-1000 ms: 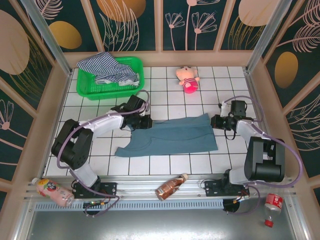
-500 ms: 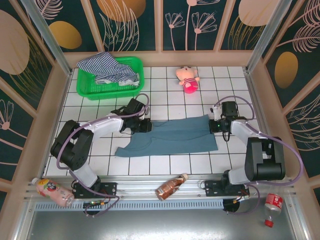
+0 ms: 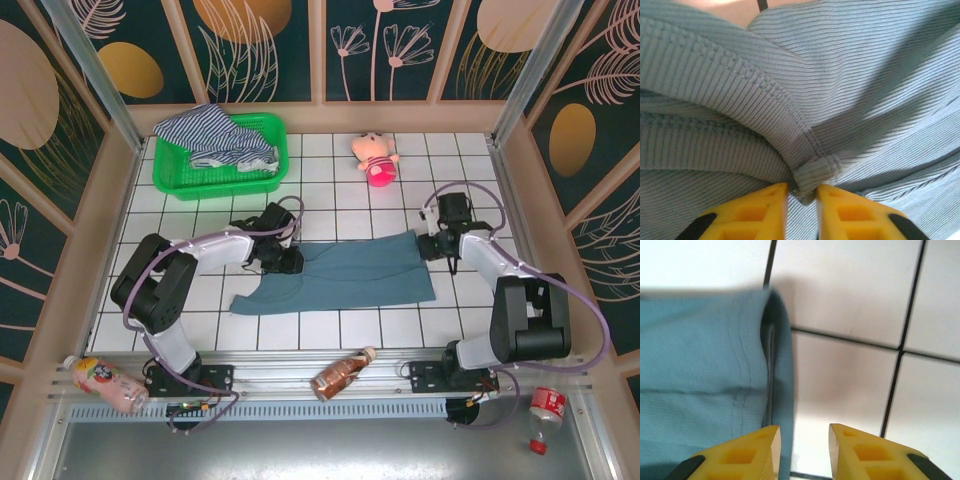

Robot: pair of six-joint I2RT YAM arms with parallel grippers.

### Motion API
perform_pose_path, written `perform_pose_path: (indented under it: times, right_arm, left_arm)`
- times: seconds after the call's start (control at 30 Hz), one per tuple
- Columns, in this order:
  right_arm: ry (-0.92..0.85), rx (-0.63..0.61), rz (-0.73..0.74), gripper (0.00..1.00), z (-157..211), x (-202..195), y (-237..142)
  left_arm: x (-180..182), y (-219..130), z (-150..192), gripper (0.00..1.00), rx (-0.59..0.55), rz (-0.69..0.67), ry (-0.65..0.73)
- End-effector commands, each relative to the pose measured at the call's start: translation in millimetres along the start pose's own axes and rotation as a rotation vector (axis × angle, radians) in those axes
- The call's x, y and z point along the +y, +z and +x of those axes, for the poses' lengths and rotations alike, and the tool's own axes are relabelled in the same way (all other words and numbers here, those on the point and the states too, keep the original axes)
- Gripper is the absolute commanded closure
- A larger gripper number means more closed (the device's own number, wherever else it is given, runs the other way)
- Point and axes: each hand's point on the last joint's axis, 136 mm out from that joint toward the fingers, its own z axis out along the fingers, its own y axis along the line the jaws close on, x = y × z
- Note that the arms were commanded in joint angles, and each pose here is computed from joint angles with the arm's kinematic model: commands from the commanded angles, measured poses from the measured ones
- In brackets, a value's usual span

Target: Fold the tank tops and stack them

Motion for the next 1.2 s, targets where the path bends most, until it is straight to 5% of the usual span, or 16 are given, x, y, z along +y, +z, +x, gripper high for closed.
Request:
perform_pose_path:
  times: [0.0, 0.2, 0.5, 0.93, 1.17]
  right_arm:
    - [0.033, -0.132, -0.072, 0.65, -41.6, 11.2, -23.9]
    - [0.031, -0.224, -0.234, 0.61, -58.3, 53.2, -1.6]
    - [-0.126, -0.043, -0.12, 0.6, -4.7, 50.2, 46.3]
    - [-0.16, 0.024, -0.074, 0.6, 23.4, 44.9, 55.3]
    - [-0.165, 0.035, -0.059, 0.6, 27.0, 42.0, 55.4]
  left_arm:
    - [0.1, -13.9, 2.5, 0.68, 0.022, -0.04, 0.022]
    - [-13.4, -46.6, -21.1, 0.55, -0.027, -0.064, 0.008]
    - [31.4, -85.6, -65.0, 0.47, -0.136, -0.251, -0.133]
    - [106.6, -90.2, -77.8, 0.46, -0.168, -0.505, -0.256]
    - [123.7, -74.5, -71.7, 0.56, -0.117, -0.559, -0.228]
